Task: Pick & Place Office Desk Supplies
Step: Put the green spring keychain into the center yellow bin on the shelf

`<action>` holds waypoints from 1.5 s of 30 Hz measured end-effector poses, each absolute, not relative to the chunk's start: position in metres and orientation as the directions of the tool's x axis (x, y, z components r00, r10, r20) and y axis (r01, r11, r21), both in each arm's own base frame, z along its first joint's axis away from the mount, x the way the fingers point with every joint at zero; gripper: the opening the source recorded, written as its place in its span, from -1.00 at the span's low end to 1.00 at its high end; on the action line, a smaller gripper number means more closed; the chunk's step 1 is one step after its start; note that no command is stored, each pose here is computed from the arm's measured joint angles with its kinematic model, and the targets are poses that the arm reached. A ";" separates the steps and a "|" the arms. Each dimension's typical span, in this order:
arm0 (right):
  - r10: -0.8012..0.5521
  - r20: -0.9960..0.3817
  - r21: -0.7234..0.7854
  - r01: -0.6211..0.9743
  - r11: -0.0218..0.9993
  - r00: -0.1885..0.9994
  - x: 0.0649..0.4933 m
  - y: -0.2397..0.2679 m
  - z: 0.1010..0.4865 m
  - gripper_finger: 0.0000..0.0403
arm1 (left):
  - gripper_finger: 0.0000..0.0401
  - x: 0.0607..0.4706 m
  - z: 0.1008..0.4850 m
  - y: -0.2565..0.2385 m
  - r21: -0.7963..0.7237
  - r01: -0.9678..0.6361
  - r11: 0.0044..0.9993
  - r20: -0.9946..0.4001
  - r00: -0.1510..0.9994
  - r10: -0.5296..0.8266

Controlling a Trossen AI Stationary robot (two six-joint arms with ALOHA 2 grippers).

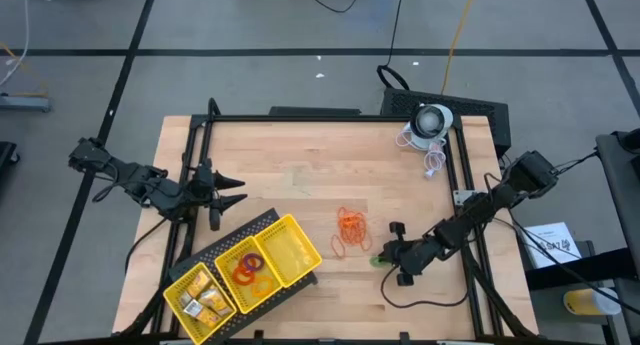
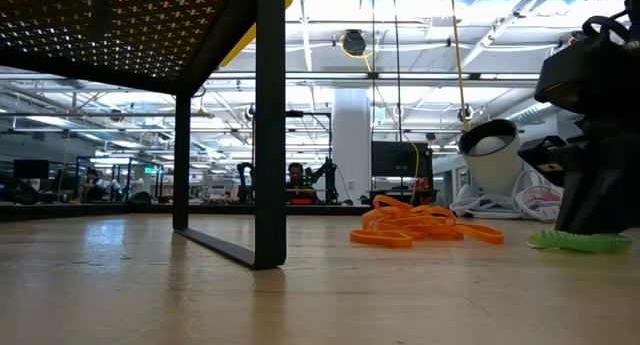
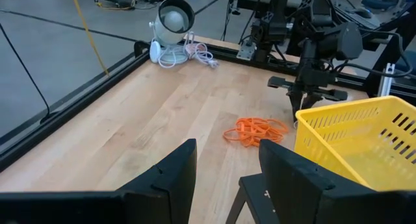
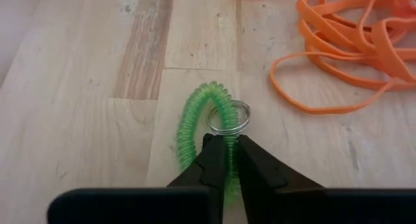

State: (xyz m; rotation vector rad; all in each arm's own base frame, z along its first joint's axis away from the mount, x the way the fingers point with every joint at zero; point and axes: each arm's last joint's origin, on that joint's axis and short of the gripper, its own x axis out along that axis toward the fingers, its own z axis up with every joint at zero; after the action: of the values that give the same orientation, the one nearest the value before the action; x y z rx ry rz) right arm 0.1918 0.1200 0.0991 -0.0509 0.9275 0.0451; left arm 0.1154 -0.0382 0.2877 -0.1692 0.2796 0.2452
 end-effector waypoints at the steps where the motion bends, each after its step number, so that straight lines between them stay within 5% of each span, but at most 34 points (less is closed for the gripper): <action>1: 0.004 -0.795 -0.029 -0.043 0.999 0.607 0.193 0.118 0.099 -0.91 | -0.13 0.115 0.288 -0.038 -0.129 -0.261 0.957 -0.292 0.932 0.215; 8: -0.014 -0.748 -0.002 0.020 1.000 0.664 0.194 0.104 0.121 -0.97 | -0.13 0.115 0.288 -0.038 -0.128 -0.261 0.957 -0.292 0.932 0.215; 13: 0.009 -0.608 0.046 0.024 0.999 0.794 0.195 0.095 0.159 -0.97 | -0.13 0.116 0.290 -0.038 -0.138 -0.264 0.955 -0.273 0.936 0.220; 27: -0.141 -0.198 -0.127 0.118 0.985 0.970 0.214 0.057 0.215 -0.98 | -0.13 0.118 0.298 -0.040 -0.167 -0.246 0.955 -0.203 0.956 0.211; 36: 0.023 0.075 -0.144 -0.012 0.989 0.997 0.238 0.022 0.231 -0.98 | -0.11 0.143 0.297 -0.049 -0.179 -0.267 0.947 -0.175 0.956 0.236; 45: -0.047 0.144 -0.135 0.066 0.989 0.989 0.265 -0.001 0.223 -0.98 | 0.35 0.182 0.296 -0.042 -0.141 -0.319 0.937 -0.108 0.946 0.306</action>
State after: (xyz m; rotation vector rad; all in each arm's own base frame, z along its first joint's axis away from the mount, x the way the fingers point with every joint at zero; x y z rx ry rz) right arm 0.2651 -0.0013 0.2227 -0.1403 -0.1406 -0.0571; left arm 0.1822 -0.0423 0.2960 -0.1576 0.0848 0.3199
